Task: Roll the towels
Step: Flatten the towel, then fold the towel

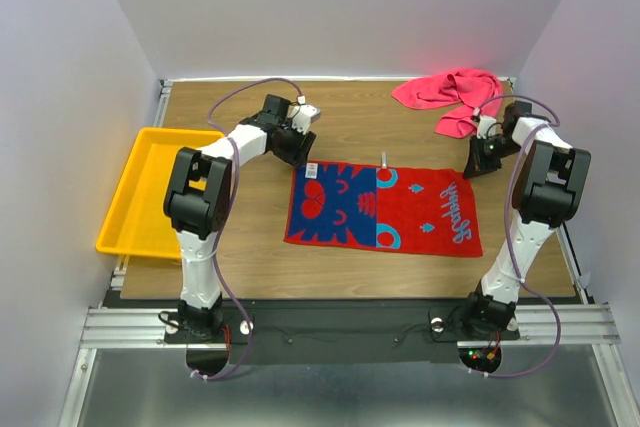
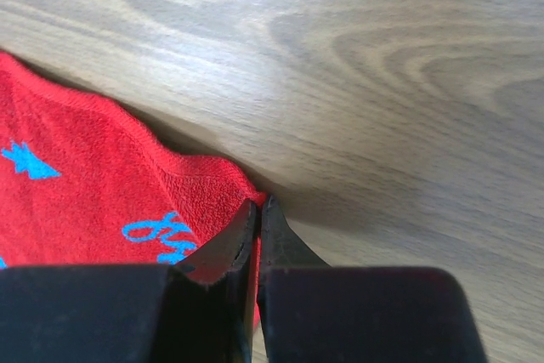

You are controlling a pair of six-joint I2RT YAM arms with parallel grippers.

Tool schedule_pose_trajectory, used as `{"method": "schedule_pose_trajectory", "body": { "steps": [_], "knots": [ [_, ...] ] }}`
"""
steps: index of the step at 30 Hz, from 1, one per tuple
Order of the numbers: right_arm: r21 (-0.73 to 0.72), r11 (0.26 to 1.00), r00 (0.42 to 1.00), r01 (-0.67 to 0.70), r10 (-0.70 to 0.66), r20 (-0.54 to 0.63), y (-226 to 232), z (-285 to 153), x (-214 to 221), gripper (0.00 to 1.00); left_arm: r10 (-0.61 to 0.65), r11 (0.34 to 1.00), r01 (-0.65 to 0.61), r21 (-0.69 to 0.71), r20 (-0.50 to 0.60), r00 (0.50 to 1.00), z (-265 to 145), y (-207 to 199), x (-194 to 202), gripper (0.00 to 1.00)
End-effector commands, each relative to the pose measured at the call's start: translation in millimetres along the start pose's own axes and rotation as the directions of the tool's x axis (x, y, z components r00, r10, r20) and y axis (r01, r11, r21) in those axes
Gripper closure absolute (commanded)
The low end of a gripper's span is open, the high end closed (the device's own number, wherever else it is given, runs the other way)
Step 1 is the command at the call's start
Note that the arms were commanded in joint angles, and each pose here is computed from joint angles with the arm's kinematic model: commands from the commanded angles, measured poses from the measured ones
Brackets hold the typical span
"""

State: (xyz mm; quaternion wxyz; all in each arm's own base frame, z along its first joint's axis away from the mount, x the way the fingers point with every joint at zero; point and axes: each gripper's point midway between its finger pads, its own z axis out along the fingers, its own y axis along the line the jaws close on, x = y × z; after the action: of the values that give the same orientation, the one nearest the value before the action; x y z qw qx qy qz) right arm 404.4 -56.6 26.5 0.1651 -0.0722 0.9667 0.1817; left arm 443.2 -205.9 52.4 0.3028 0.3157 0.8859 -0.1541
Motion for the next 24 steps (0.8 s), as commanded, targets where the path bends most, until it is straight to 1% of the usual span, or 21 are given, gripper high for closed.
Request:
{"method": "schedule_pose_trajectory", "body": {
  "steps": [1, 8, 12, 14, 19, 20, 22, 23, 24],
  "knots": [
    [-0.051, 0.999, 1.0, 0.012, -0.013, -0.01, 13.8, -1.4, 8.0, 0.99, 0.007, 1.0, -0.007, -0.024, 0.031, 1.0, -1.5, 6.0, -16.7, 0.37],
    [-0.06, 0.998, 1.0, 0.014, -0.014, -0.012, 15.8, -2.1, 8.7, 0.99, 0.002, 1.0, -0.002, -0.031, 0.003, 1.0, 10.6, 9.1, -7.0, 0.4],
    [-0.069, 0.998, 1.0, 0.014, -0.015, -0.009, 17.7, -2.6, 8.4, 1.0, -0.005, 1.0, 0.005, -0.023, -0.012, 1.0, 13.9, 7.7, -0.7, 0.49],
    [-0.073, 0.997, 1.0, 0.013, -0.014, -0.011, 18.5, -2.4, 9.1, 0.99, -0.007, 1.0, 0.007, -0.003, -0.018, 1.0, 16.0, 3.7, 2.2, 0.52],
    [-0.08, 0.997, 1.0, 0.018, -0.019, -0.008, 20.6, -3.6, 9.6, 1.0, 0.003, 1.0, -0.003, -0.005, -0.03, 1.0, 20.4, -1.7, 7.1, 0.58],
    [-0.088, 0.996, 1.0, 0.017, -0.018, -0.006, 22.0, -3.7, 9.4, 0.99, 0.007, 1.0, -0.007, -0.001, -0.033, 0.999, 22.1, -3.8, 8.2, 0.62],
    [-0.098, 0.995, 1.0, 0.013, -0.014, -0.006, 23.9, -3.6, 9.9, 0.99, 0.001, 1.0, -0.001, -0.001, -0.032, 0.999, 23.5, -4.5, 8.1, 0.66],
    [-0.102, 0.995, 1.0, 0.013, -0.014, -0.005, 25.3, -3.3, 9.5, 0.99, -0.004, 1.0, 0.004, 0.002, -0.037, 0.999, 26.3, -4.6, 10.3, 0.69],
    [-0.113, 0.994, 1.0, 0.009, -0.009, 0.0, 27.4, -4.3, 8.9, 0.99, -0.01, 1.0, 0.01, 0.001, -0.034, 0.999, 27.2, -4.3, 8.6, 0.83]
  ]
}}
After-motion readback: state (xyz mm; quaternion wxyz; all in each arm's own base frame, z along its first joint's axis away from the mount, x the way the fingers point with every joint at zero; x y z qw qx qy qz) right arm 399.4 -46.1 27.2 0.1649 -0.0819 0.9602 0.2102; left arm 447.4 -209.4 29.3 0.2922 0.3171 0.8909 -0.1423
